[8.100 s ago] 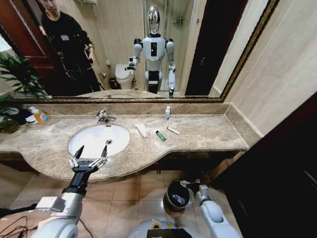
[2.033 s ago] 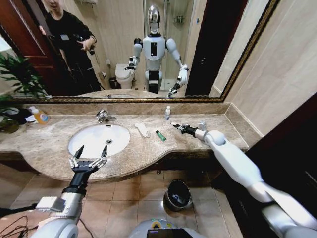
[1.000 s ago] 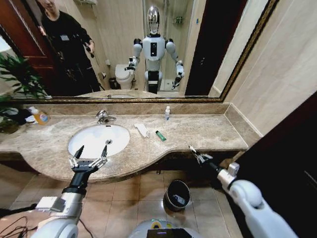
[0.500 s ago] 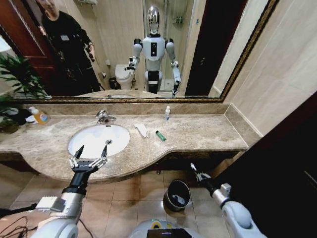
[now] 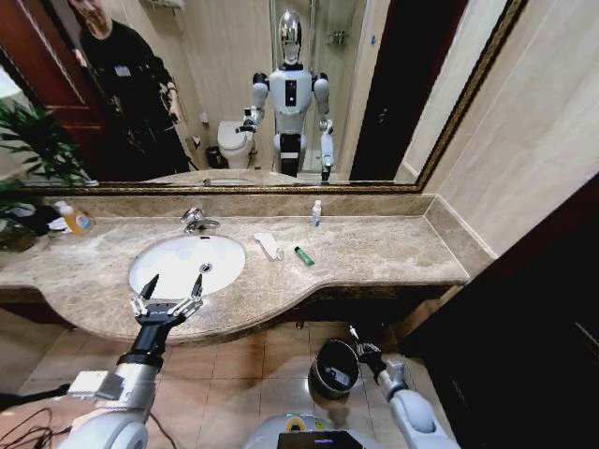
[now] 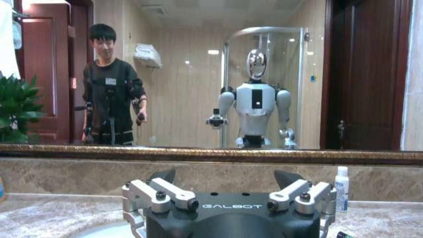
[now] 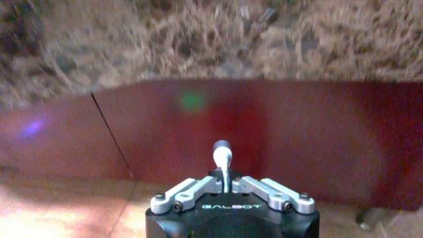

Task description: Pick up the trash from the sink and place it in the trash bin.

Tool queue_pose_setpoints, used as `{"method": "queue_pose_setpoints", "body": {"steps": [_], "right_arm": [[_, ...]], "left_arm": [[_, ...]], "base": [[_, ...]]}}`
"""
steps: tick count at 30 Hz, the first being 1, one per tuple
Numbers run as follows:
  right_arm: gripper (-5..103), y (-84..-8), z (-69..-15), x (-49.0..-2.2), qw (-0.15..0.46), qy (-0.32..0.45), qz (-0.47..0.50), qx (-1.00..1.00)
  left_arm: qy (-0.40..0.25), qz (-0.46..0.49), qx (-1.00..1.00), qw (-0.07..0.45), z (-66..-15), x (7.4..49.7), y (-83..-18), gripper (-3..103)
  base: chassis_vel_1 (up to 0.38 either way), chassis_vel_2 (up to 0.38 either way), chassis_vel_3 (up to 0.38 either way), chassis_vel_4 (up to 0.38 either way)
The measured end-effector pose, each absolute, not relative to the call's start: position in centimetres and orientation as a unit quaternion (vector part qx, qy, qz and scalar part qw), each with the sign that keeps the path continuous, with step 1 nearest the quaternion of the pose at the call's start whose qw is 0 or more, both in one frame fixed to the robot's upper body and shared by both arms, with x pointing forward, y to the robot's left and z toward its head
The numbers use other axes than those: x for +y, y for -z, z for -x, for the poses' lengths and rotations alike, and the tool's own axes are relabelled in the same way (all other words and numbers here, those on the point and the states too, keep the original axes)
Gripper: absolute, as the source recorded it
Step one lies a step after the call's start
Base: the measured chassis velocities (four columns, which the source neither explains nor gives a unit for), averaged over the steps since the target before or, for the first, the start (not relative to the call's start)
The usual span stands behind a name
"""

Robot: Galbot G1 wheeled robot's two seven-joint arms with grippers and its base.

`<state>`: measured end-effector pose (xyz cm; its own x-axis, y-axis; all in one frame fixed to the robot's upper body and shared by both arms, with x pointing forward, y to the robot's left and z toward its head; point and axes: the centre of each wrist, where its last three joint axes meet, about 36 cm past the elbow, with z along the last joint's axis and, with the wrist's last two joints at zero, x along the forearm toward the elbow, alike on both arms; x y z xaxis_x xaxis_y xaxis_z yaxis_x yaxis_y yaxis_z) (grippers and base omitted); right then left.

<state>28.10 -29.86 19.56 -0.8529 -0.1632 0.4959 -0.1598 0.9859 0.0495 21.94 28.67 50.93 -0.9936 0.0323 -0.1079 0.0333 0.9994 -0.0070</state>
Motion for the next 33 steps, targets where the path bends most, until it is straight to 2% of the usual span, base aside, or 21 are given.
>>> {"method": "queue_pose_setpoints", "body": {"steps": [14,21,24,25,29,31,33], "right_arm": [[2,-17.8,-29.3,-27.6,0.264,-0.006,-0.099,-0.959],[2,-17.8,-29.3,-27.9,0.275,-0.01,-0.113,-0.955],[17,-17.8,-29.2,-28.4,0.272,-0.017,-0.121,-0.955],[17,-17.8,-29.2,-28.4,0.272,-0.017,-0.121,-0.955],[38,-17.9,-29.3,-28.6,0.269,-0.019,-0.121,-0.955],[38,-17.9,-29.3,-28.6,0.268,-0.019,-0.12,-0.956],[49,-18.0,-29.4,-28.5,0.268,-0.019,-0.119,-0.956]], "left_arm": [[0.004,-0.016,0.998,0.054,-21.9,28.7,-50.9,100],[0.004,-0.016,0.998,0.054,-21.9,28.7,-50.9,100],[0.004,-0.016,0.998,0.054,-21.9,28.7,-50.9,100],[0.004,-0.016,0.998,0.054,-21.9,28.7,-50.9,100],[0.004,-0.016,0.998,0.054,-21.9,28.7,-50.9,100],[0.004,-0.016,0.998,0.054,-21.9,28.7,-50.9,100],[0.004,-0.016,0.998,0.054,-21.9,28.7,-50.9,100]], "base": [[0.0,0.0,0.0,0.0],[0.0,0.0,0.0,0.0],[0.0,0.0,0.0,0.0],[0.0,0.0,0.0,0.0],[0.0,0.0,0.0,0.0],[0.0,0.0,0.0,0.0],[0.0,0.0,0.0,0.0]]}}
